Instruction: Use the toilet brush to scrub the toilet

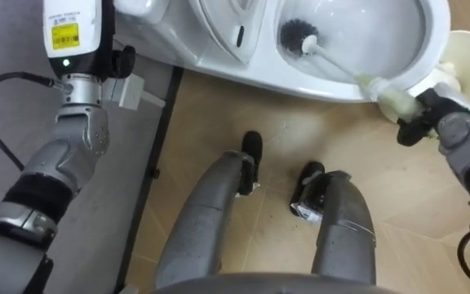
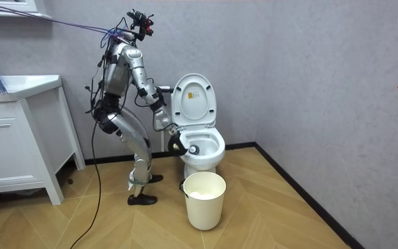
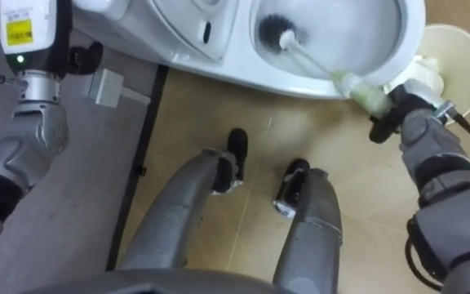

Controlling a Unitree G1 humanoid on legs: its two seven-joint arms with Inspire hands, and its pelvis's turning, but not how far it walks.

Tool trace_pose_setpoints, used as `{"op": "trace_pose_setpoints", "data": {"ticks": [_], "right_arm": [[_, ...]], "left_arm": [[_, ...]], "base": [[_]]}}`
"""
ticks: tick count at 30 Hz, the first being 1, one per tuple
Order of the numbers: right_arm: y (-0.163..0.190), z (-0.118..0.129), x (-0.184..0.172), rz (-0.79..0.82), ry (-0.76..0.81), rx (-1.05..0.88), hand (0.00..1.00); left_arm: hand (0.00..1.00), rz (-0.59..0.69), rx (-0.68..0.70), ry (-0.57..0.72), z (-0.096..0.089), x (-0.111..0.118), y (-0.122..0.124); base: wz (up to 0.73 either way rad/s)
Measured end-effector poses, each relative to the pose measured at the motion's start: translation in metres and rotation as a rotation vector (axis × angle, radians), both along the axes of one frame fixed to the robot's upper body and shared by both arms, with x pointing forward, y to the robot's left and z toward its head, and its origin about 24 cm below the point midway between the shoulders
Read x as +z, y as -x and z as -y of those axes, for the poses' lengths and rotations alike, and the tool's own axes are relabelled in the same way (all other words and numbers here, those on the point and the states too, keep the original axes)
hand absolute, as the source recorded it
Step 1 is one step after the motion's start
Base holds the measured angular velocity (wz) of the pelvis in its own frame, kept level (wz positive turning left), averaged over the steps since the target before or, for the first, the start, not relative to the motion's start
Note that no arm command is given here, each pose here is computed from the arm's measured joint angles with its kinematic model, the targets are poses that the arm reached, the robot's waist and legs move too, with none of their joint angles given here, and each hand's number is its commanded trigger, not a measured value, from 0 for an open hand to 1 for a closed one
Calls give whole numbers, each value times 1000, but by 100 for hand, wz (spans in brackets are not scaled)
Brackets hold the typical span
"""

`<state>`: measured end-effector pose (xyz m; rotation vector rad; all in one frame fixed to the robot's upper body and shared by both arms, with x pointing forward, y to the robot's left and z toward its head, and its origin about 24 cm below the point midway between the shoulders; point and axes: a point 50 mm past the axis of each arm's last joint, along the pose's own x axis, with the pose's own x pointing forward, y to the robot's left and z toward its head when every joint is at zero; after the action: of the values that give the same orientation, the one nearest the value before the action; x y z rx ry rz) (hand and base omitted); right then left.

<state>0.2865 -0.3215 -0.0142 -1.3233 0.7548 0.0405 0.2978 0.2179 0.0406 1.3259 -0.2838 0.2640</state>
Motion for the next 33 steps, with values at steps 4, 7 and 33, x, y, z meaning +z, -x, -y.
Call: {"op": "trace_pose_setpoints", "data": {"ticks": [4,7,33], "right_arm": [[1,1,3,-34,121,81,100],[8,0,-3,-61,187,137,100],[192,-34,-113,-476,3,140,100]], "left_arm": [[0,-52,-12,16,1,-2,0],[0,-101,-24,17,0,-8,3],[0,-629,271,259,-38,-125,152]], "base": [[-3],[5],[-1]]}}
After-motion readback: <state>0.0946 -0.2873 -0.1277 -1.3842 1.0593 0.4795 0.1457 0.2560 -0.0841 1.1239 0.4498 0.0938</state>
